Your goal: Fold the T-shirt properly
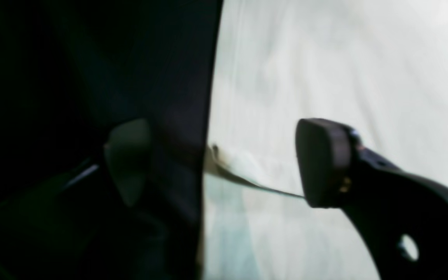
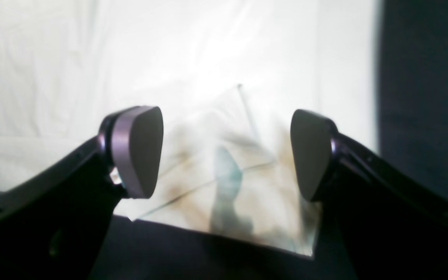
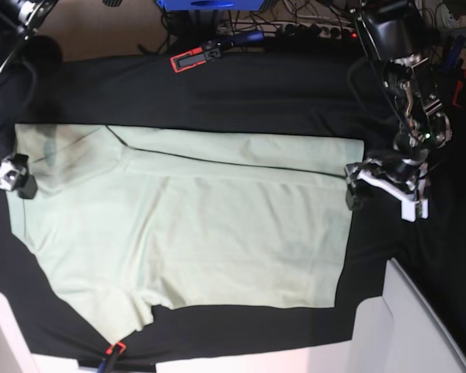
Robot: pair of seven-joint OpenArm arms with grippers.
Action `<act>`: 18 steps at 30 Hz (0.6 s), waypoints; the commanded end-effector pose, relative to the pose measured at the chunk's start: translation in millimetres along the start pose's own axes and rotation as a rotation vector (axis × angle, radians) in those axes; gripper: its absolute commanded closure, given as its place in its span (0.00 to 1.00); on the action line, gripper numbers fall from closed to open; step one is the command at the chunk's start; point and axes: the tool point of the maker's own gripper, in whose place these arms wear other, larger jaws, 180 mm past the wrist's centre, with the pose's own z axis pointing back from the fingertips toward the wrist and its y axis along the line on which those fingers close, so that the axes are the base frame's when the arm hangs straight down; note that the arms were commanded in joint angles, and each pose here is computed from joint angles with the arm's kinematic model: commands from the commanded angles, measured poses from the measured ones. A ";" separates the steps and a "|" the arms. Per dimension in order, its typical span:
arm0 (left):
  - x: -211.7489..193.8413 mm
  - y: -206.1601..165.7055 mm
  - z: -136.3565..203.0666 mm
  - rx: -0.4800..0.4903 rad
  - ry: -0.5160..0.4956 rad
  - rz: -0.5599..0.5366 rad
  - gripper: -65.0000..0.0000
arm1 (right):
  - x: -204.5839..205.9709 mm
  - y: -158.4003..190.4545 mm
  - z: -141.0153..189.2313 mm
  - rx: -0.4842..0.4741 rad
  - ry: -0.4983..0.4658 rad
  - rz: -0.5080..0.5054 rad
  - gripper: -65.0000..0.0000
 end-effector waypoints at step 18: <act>-105.9 20.5 61.3 0.044 0.206 -0.030 0.10 | -115.3 -38.6 8.9 -0.065 0.052 -0.457 0.24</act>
